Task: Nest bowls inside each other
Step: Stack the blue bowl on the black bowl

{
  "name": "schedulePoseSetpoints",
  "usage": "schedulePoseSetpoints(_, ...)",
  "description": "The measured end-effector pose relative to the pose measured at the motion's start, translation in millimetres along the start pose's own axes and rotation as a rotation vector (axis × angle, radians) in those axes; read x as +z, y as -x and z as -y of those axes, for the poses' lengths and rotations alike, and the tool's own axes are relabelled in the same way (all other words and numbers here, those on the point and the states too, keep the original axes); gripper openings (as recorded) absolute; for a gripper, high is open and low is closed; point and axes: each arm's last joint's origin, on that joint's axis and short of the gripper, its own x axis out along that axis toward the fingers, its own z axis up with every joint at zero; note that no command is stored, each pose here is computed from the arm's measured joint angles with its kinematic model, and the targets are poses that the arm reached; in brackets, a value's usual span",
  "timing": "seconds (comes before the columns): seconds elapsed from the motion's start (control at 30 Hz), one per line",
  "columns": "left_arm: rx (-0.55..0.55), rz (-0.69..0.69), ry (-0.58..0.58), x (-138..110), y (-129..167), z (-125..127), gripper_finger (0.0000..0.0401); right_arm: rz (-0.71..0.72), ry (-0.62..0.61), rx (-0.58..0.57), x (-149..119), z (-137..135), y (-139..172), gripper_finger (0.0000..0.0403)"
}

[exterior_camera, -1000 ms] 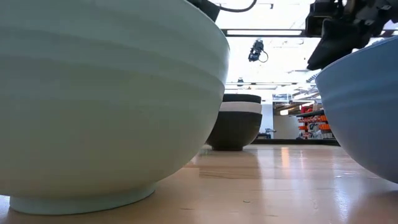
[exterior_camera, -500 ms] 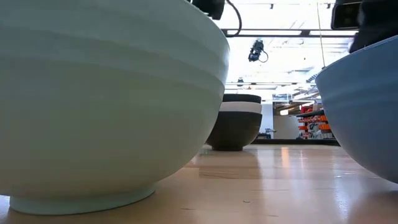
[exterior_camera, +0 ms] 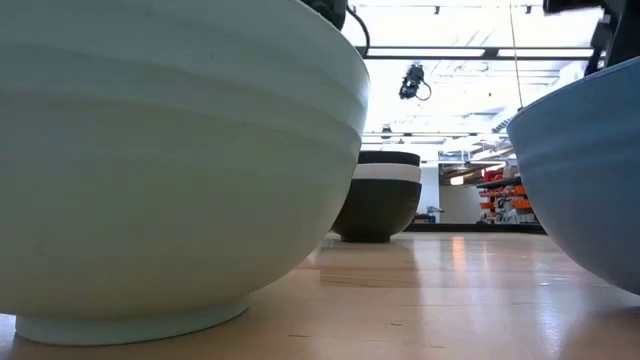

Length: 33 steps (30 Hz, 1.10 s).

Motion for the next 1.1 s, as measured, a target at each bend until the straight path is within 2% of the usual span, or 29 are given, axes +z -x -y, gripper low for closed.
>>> schedulePoseSetpoints(0.27,-0.025,0.086,0.012,-14.5,30.4,-10.2,0.0053,-0.080,0.079,-0.075,-0.3,-50.4,-5.4,0.0029)
schedulePoseSetpoints(0.53,-0.011,0.192,0.036,-32.1,60.3,-18.3,0.0046,-0.165,0.082,-0.170,-2.2,-69.7,-23.5,0.0030)
schedulePoseSetpoints(0.93,0.014,0.315,0.025,-64.2,96.2,-13.6,0.0039,-0.237,0.056,-0.247,-5.7,-63.9,-22.9,0.0030)
schedulePoseSetpoints(1.1,0.041,0.311,0.000,-81.6,87.5,-2.6,0.0041,-0.258,0.054,-0.243,-7.9,-65.5,-27.5,0.0036)
